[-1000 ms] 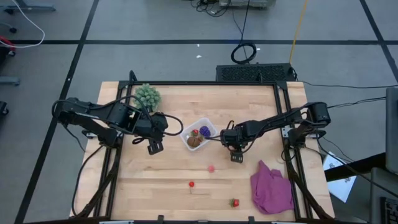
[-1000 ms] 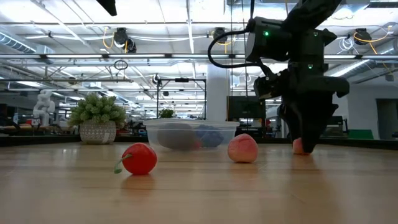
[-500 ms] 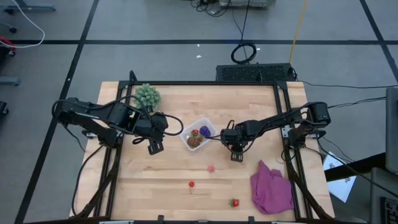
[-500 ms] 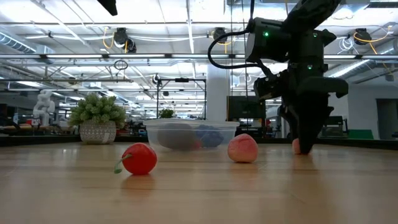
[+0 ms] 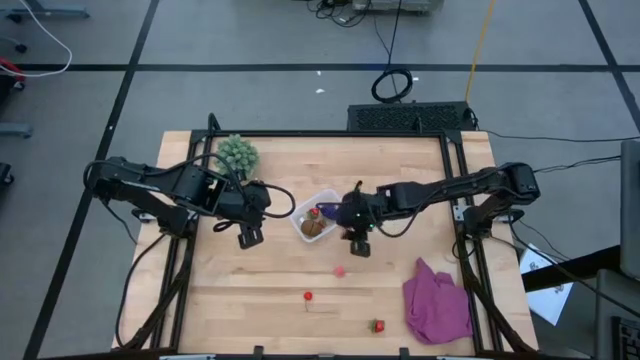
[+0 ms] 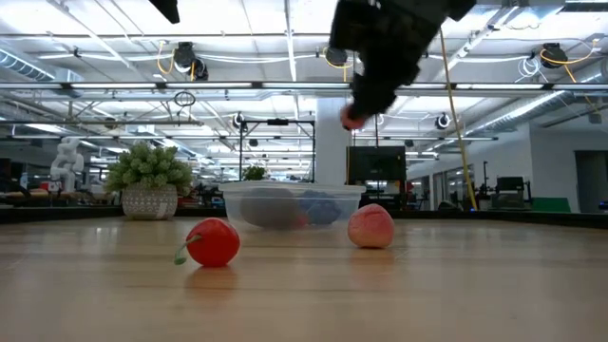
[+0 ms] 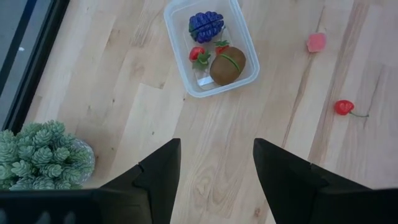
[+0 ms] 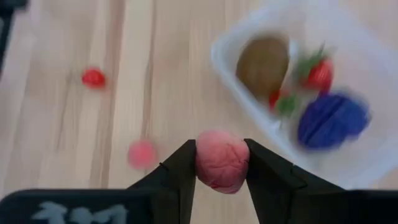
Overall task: Pick and placing Produce into tupperware
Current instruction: Put the top peach into the transparent bin
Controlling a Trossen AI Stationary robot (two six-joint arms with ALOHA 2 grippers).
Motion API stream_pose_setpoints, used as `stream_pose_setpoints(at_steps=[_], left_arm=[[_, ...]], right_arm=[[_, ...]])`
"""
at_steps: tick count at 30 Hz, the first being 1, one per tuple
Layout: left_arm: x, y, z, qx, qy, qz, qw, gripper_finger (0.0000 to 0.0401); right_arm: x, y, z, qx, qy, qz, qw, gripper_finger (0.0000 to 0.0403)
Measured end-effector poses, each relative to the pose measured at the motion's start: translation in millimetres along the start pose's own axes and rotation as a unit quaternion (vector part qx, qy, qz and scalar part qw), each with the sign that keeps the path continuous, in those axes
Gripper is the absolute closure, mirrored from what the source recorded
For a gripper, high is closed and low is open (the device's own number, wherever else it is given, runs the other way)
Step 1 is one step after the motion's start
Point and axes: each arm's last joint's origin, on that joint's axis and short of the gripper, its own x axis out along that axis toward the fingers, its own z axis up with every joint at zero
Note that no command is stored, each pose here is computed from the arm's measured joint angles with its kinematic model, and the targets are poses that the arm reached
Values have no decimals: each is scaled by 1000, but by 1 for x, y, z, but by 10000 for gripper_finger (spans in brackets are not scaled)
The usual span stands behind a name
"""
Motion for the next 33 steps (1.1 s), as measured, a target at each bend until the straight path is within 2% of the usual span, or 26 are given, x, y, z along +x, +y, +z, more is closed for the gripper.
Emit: stream_pose_setpoints(at_steps=[5, 8, 12, 16, 21, 25, 33], left_arm=[[0, 0, 0, 15, 0, 0, 1000, 194], [0, 0, 0, 21, 0, 0, 1000, 194], [0, 0, 0, 26, 0, 0, 1000, 194], [0, 0, 0, 27, 0, 1, 1000, 194], [0, 0, 0, 30, 1, 1, 1000, 194], [0, 0, 0, 33, -2, 1, 999, 194], [0, 0, 1, 34, -4, 3, 999, 194]], right_arm=[[-4, -15, 14, -8, -56, -11, 998, 289], [4, -28, 20, 1, -76, -20, 997, 289], [25, -43, 20, 3, -75, -13, 997, 289], [46, -57, 13, 18, -40, -14, 999, 289], [62, -63, 6, 17, -16, -14, 1000, 289], [69, -63, 3, 10, -5, 9, 1000, 283], [70, -63, 4, 2, -9, 9, 1000, 244]])
